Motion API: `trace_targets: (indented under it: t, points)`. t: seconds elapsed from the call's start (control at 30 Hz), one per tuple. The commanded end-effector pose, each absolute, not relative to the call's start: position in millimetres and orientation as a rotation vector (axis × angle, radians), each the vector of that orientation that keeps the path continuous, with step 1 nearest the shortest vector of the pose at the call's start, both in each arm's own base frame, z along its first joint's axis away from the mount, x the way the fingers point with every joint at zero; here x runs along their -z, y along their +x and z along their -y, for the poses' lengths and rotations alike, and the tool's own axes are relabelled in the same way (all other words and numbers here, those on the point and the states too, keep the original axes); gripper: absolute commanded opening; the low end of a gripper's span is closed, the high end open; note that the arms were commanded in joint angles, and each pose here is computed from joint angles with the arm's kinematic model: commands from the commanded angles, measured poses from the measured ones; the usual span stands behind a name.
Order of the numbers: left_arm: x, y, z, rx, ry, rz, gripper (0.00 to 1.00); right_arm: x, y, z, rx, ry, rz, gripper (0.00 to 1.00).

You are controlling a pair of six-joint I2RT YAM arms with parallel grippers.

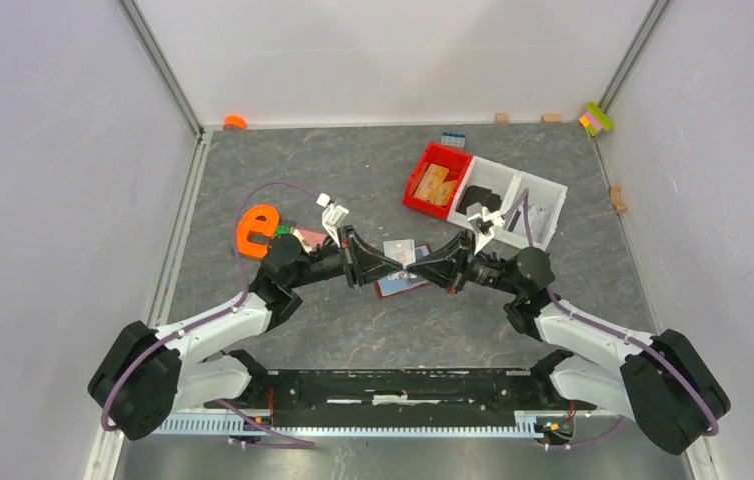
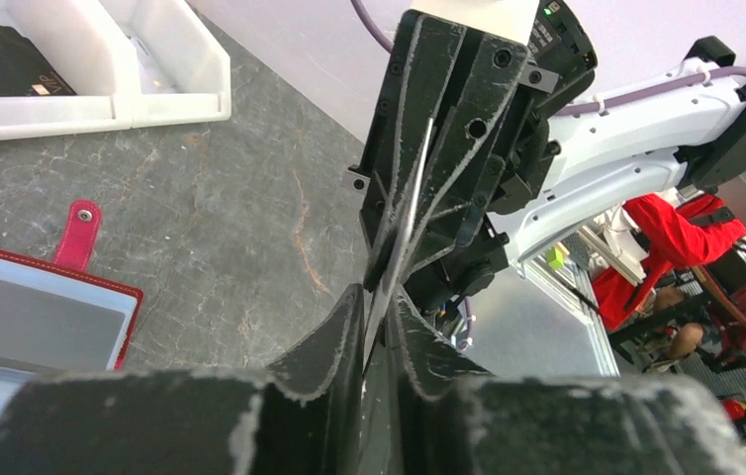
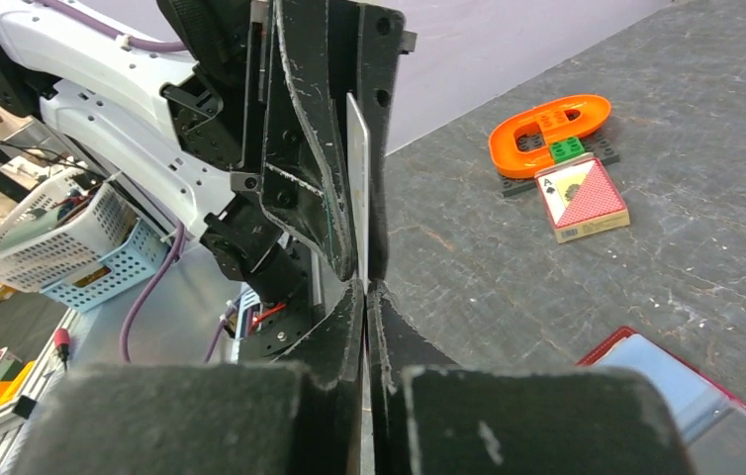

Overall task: Take the credit cards out of the card holder
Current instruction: Place the credit card in the storage box.

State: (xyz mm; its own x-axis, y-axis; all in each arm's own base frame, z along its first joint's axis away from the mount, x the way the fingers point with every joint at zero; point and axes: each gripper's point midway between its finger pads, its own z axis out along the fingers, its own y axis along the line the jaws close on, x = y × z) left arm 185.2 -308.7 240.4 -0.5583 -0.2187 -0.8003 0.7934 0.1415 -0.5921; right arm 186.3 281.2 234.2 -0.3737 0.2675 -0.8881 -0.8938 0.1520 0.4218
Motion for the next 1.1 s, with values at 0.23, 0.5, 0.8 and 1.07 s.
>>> trace_targets:
  t: [0.23,0.5,0.8,1.07]
  points:
    - [-236,221,292,1.278,0.429,-1.68,0.58,-233,235,-265,-1.107,-0.529,-1.497,0.0]
    - [-217,251,252,1.002,0.177,-1.789,0.85,-206,295,-183,-0.527,-0.185,-1.734,0.0]
    - [-220,251,248,0.99,0.17,-1.775,0.94,-213,323,-83,-0.036,0.087,-1.844,0.0]
    - [-218,248,258,1.033,0.221,-1.777,0.92,-209,344,-21,0.05,0.236,-1.898,0.0]
